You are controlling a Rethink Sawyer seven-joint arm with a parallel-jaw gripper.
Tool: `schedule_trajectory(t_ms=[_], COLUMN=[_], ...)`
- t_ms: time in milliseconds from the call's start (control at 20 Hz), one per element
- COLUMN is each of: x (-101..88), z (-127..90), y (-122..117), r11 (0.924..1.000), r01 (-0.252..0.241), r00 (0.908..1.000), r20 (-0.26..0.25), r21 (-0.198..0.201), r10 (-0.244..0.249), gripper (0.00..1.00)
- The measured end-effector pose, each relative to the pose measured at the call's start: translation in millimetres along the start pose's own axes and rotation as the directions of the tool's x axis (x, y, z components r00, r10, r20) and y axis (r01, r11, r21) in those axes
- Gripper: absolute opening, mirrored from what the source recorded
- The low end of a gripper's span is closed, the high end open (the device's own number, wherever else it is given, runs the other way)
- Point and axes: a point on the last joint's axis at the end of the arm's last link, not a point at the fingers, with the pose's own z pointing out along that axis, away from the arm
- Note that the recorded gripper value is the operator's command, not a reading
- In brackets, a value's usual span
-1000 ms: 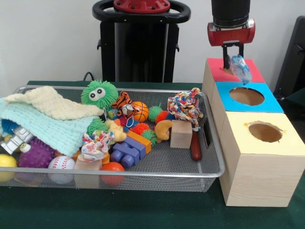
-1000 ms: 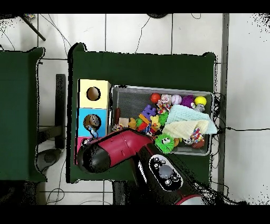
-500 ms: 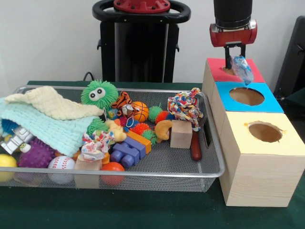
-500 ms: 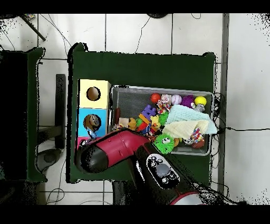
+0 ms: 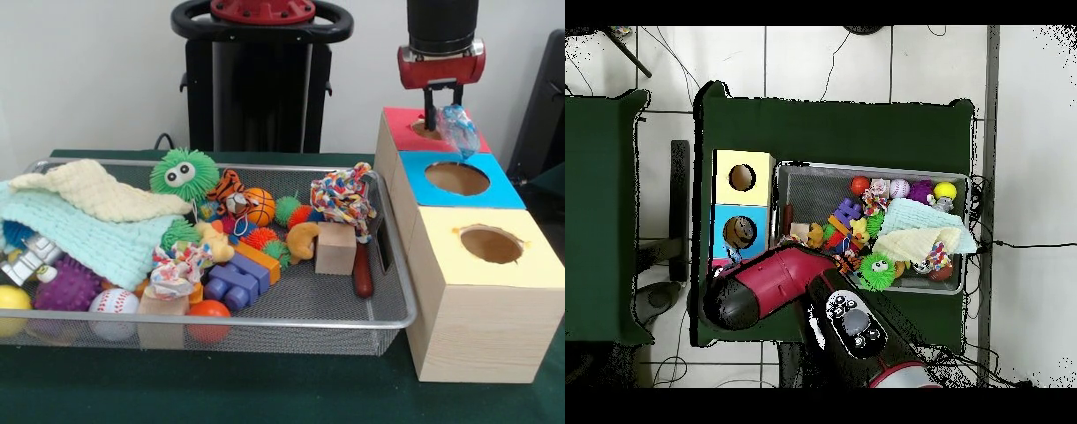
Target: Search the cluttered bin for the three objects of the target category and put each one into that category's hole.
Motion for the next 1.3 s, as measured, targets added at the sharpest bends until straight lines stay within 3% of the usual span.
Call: schedule_trajectory(t_ms=[900, 1300], x=[-2.3, -6.7], z=[2.0, 4.2], y=[3.7, 5.7], r11=[0.9998, 0.9998], r01=[0.017, 0.018], r00=[0.9994, 0.9962], r20=[0.031, 0.085], r21=[-0.005, 0.003], r10=[-0.017, -0.018], gripper=[0.0, 0.0])
